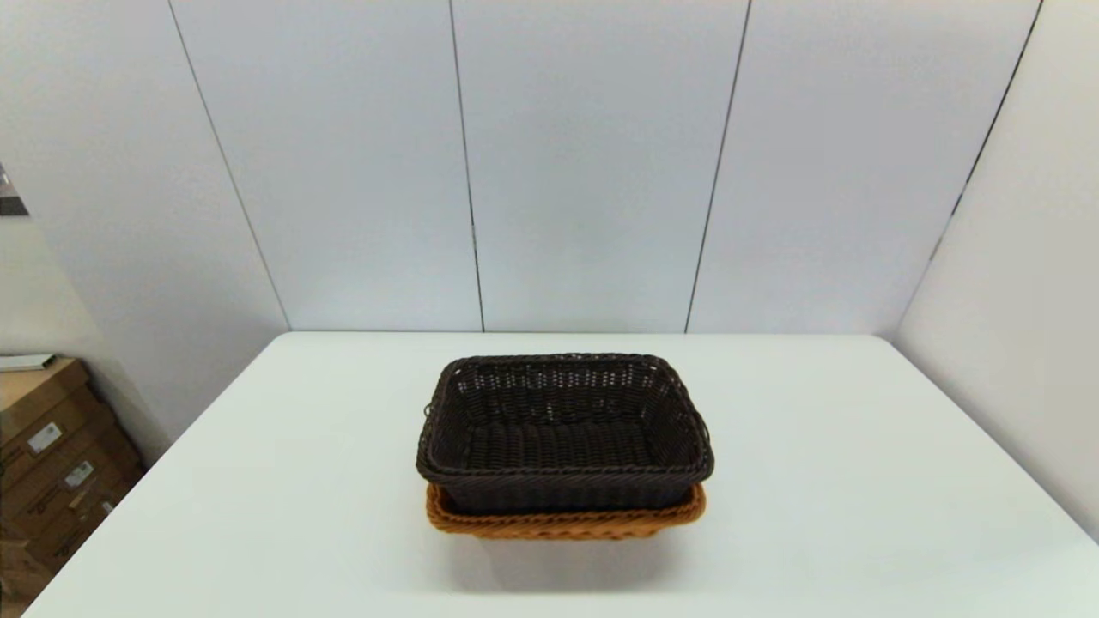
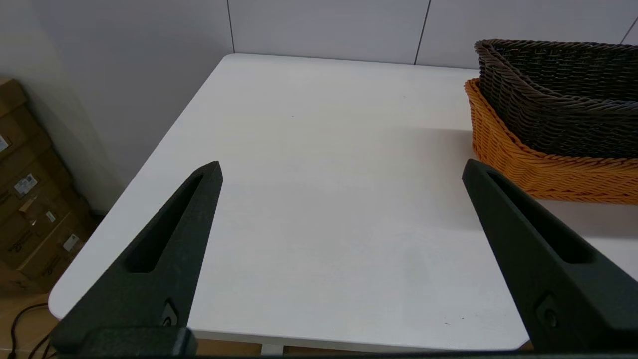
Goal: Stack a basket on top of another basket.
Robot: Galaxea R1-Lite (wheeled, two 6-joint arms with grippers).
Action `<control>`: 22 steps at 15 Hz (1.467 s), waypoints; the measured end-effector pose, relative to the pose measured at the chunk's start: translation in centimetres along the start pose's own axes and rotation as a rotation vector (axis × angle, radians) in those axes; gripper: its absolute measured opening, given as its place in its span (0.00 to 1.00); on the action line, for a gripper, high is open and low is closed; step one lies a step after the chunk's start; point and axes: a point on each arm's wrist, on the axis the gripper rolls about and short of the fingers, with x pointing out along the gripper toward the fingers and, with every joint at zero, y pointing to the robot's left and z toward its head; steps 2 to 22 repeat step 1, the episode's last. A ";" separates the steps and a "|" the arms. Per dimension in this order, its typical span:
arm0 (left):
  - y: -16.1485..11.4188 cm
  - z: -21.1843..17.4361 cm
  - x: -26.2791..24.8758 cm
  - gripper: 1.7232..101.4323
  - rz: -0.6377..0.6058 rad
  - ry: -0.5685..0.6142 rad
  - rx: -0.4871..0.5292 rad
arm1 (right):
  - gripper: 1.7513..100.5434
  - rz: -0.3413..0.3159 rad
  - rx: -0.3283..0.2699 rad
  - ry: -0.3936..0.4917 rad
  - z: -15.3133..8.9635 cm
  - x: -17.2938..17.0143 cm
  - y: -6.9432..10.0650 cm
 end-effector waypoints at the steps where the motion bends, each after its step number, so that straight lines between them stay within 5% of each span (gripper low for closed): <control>1: 0.0 0.0 0.0 0.96 0.000 0.001 0.000 | 0.96 0.000 0.000 0.000 0.0 0.0 0.0; 22: 0.0 0.0 0.0 0.96 0.000 0.001 0.000 | 0.96 0.000 0.000 0.000 0.0 0.0 0.0</control>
